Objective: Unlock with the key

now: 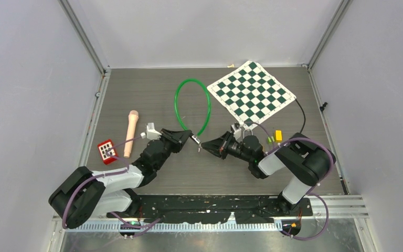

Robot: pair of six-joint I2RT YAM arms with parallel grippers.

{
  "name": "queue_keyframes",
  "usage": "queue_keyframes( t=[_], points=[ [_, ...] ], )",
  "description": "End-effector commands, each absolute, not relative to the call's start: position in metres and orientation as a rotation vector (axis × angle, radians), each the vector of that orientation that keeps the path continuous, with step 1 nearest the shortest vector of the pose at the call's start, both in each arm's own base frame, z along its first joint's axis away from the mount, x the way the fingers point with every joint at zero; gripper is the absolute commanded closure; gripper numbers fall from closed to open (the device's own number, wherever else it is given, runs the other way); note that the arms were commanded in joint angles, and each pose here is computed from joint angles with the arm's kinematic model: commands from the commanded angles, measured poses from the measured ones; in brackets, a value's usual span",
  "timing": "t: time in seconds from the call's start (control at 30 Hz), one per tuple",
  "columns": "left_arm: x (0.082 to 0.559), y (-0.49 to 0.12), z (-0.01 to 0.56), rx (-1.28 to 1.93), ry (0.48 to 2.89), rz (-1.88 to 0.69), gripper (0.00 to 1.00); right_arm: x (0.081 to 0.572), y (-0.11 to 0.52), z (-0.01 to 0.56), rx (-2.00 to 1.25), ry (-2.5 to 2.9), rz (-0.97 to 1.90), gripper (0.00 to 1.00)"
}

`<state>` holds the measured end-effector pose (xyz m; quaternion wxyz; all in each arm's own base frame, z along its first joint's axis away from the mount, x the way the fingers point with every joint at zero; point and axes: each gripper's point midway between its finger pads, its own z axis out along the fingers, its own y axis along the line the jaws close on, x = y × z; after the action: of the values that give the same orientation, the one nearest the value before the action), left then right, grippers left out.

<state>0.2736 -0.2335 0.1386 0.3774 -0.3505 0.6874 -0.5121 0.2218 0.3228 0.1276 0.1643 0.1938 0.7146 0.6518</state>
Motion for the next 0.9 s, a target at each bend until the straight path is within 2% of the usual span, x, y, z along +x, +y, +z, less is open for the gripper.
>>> queue_keyframes(
  t=[0.0, 0.37, 0.6, 0.73, 0.87],
  points=[
    [0.221, -0.28, 0.279, -0.394, 1.419, -1.832, 1.0, 0.216, 0.334, 0.154, 0.509, 1.978, 1.995, 0.95],
    [0.211, -0.29, 0.291, -0.293, 1.348, -1.939, 1.0, 0.218, 0.341, 0.172, 0.307, 1.936, 1.948, 0.95],
    [0.206, -0.302, 0.288, -0.254, 1.374, -2.011, 0.73, 0.221, 0.344, 0.173, 0.176, 1.94, 1.843, 0.95],
    [0.204, -0.303, 0.283, -0.237, 1.393, -2.008, 0.63, 0.224, 0.343, 0.176, 0.111, 1.933, 1.774, 0.95],
    [0.205, -0.298, 0.274, -0.246, 1.404, -1.968, 0.44, 0.226, 0.34, 0.175, 0.073, 1.932, 1.714, 0.95]
  ],
)
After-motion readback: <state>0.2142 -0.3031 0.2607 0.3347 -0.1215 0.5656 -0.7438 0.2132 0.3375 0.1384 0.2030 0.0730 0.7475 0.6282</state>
